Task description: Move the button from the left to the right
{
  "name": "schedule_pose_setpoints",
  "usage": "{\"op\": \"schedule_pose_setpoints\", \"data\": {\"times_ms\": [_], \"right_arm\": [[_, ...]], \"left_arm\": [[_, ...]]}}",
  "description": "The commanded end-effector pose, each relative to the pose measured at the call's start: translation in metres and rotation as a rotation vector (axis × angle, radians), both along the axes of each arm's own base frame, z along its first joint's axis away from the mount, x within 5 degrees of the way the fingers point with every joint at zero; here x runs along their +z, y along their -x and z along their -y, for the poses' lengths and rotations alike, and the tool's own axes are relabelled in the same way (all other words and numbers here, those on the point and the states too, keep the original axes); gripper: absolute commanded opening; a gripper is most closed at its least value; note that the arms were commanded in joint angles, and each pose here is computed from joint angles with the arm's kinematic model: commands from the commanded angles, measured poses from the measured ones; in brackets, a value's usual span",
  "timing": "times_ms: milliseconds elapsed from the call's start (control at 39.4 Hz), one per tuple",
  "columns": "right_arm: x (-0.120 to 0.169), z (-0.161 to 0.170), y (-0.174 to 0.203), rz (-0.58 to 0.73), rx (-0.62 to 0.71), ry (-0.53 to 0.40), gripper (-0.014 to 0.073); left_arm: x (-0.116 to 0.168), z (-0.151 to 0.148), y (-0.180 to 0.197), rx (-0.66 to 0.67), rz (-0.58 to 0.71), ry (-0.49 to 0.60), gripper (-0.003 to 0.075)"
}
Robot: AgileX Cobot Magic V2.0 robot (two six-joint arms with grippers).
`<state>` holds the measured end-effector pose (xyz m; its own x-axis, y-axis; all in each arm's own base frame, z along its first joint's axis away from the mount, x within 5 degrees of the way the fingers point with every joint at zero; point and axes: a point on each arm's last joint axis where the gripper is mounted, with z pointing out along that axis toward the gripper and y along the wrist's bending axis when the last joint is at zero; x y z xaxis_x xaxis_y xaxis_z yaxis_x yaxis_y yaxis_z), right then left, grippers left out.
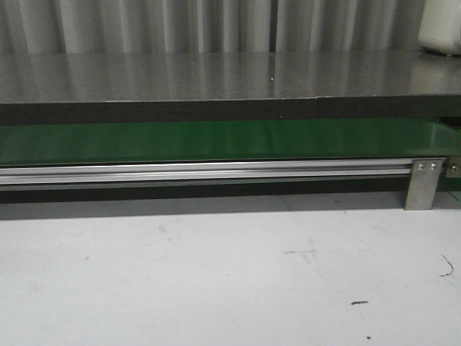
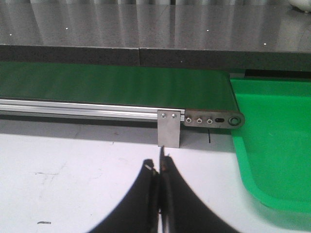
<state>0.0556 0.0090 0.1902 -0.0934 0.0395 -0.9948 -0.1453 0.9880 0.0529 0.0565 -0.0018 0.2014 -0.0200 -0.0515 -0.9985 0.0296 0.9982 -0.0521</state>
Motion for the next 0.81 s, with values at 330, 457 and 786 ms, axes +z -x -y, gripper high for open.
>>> {"op": "schedule_pose_setpoints", "data": {"times_ms": [330, 457, 786], "right_arm": [[0.064, 0.002, 0.011, 0.271, -0.008, -0.053, -0.0067], [0.101, 0.002, 0.017, 0.269, 0.001, -0.051, -0.0067], [0.155, -0.006, -0.027, -0.026, 0.021, -0.008, -0.0067]], "left_arm": [[0.055, -0.001, 0.012, 0.003, 0.409, 0.019, -0.0021], [0.086, -0.001, 0.012, 0.002, 0.298, 0.016, -0.0021], [0.128, -0.001, -0.03, 0.018, -0.078, -0.07, -0.002]]}}
